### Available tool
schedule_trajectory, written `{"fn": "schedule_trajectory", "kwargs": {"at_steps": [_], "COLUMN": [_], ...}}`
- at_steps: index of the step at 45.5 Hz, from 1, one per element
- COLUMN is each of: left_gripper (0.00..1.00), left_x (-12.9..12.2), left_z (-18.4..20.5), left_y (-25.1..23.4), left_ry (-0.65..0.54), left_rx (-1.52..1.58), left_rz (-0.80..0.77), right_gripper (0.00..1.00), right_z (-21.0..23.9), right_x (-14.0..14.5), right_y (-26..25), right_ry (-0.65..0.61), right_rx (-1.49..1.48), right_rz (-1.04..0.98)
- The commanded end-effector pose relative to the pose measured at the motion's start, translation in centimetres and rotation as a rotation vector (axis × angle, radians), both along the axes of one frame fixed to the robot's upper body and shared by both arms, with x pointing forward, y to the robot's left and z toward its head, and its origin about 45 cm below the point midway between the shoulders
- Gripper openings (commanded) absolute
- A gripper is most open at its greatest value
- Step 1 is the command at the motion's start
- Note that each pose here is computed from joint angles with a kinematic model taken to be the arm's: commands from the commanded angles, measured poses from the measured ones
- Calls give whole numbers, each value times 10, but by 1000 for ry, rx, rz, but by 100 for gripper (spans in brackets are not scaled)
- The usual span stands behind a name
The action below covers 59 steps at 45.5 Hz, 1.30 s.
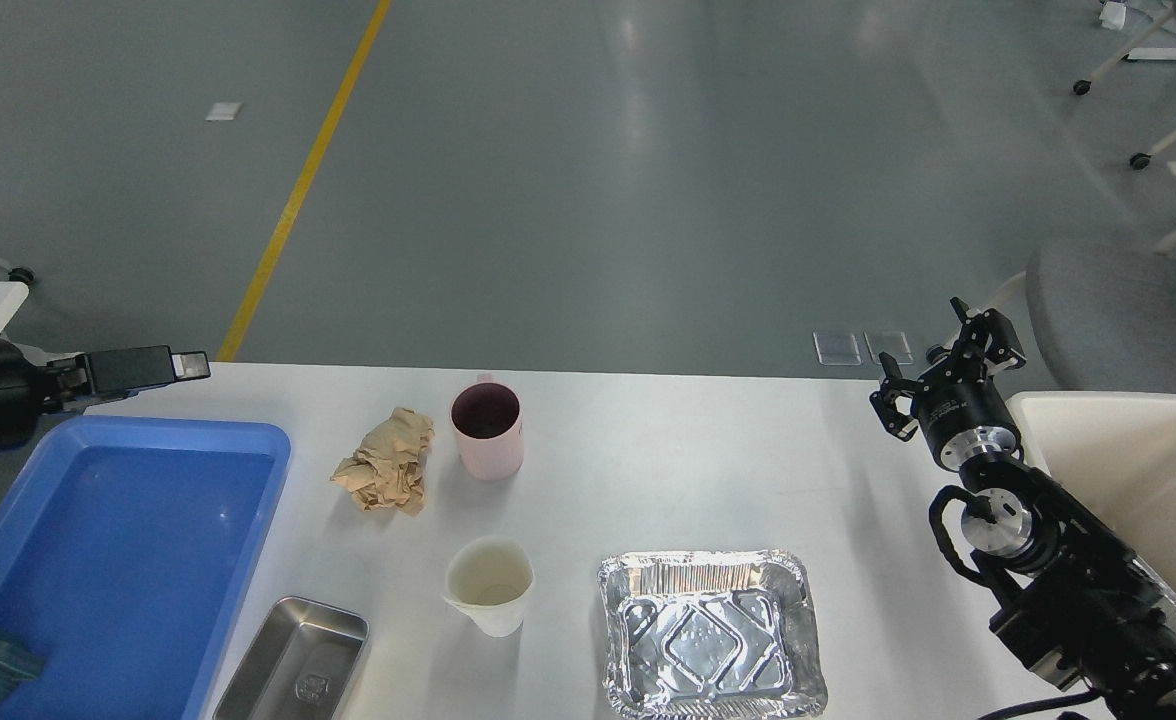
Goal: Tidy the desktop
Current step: 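Swing the left gripper outward over the blue bin, then reach the left gripper to the pink mug and grasp it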
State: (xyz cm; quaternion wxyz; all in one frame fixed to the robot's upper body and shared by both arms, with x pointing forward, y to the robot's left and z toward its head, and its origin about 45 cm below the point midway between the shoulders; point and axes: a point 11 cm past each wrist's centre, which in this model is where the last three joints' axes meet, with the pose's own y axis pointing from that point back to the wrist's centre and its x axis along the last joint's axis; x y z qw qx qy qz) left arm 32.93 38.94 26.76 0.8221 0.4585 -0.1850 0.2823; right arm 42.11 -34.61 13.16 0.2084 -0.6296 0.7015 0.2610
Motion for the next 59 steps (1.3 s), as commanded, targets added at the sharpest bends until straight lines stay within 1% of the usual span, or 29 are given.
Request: {"fn": "schedule_trajectory", "kwargs": {"at_steps": [1, 9, 15, 20, 23, 30, 35, 40, 51, 59], "left_gripper": [98, 98, 98, 97, 94, 89, 85, 84, 84, 83], "left_x": [23, 55, 79, 89, 93, 94, 96, 97, 96, 97], "left_z": [-40, -88, -110, -121, -127, -147, -152, -156, -159, -160], "left_y": [-19, -63, -115, -152, -164, -192, -202, -204, -226, -225], "left_ry": [24, 43, 39, 16, 12, 5, -6, -13, -32, -32], "left_rx": [-49, -70, -6, 53, 99, 173, 179, 181, 167, 179], "left_rz": [42, 51, 2, -50, -79, -126, -123, -108, -111, -107], "right_gripper": [100, 100, 100, 100, 100, 100, 100, 100, 100, 100], "right_z": [-2, -3, -3, -4, -5, -7, -8, -8, -8, -8], "right_x": [-1, -1, -1, -2, -2, -4, -4, -5, -5, -5], "right_y": [1, 3, 3, 2, 2, 0, -2, -3, -3, -3], "right_ry": [4, 11, 15, 19, 20, 25, 28, 29, 27, 28], "right_rx": [-1, -9, -15, -16, -17, -20, -23, -24, -25, -25], "right_rz": [2, 11, 9, 7, 7, 5, 2, 1, 1, 2]}}
